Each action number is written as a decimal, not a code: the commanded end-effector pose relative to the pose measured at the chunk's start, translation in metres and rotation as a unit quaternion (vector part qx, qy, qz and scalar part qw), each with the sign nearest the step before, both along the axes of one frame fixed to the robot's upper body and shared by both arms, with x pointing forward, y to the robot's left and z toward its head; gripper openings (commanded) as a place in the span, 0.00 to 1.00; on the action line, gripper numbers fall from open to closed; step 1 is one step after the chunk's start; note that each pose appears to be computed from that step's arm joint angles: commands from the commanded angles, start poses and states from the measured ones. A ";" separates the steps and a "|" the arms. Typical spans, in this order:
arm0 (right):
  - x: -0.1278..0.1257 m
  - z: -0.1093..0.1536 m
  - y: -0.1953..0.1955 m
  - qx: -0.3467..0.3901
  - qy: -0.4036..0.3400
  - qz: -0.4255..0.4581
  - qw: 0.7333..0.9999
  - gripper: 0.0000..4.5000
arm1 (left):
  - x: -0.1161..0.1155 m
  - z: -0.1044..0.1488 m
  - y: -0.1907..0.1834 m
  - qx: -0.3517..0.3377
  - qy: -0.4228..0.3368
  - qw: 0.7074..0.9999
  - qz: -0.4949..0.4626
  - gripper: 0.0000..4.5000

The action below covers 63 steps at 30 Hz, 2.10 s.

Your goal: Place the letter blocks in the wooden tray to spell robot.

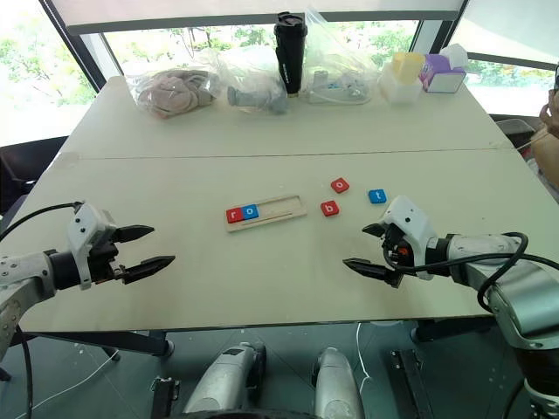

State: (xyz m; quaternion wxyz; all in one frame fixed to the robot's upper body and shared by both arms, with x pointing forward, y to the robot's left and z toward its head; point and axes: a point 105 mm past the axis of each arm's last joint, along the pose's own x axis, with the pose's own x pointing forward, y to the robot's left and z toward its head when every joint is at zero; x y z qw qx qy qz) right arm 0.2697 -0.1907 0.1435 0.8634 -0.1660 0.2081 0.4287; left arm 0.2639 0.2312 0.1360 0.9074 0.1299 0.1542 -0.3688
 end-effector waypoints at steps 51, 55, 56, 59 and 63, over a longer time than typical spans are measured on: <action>0.023 0.022 0.101 -0.025 -0.111 -0.030 0.993 0.98 | 0.123 -0.010 -0.098 0.129 -0.030 0.959 -0.252 1.00; 0.022 0.021 0.102 -0.024 -0.110 -0.032 0.993 0.98 | 0.119 -0.022 -0.100 0.142 -0.007 0.953 -0.268 1.00; 0.023 0.021 0.102 -0.025 -0.109 -0.033 0.993 0.98 | 0.117 -0.026 -0.099 0.151 -0.002 0.950 -0.272 1.00; 0.024 0.020 0.099 -0.027 -0.110 -0.040 0.993 1.00 | 0.116 -0.034 -0.097 0.164 0.007 0.949 -0.270 0.94; 0.025 0.020 0.096 -0.029 -0.110 -0.044 0.993 1.00 | 0.117 -0.033 -0.098 0.160 0.003 0.951 -0.266 0.70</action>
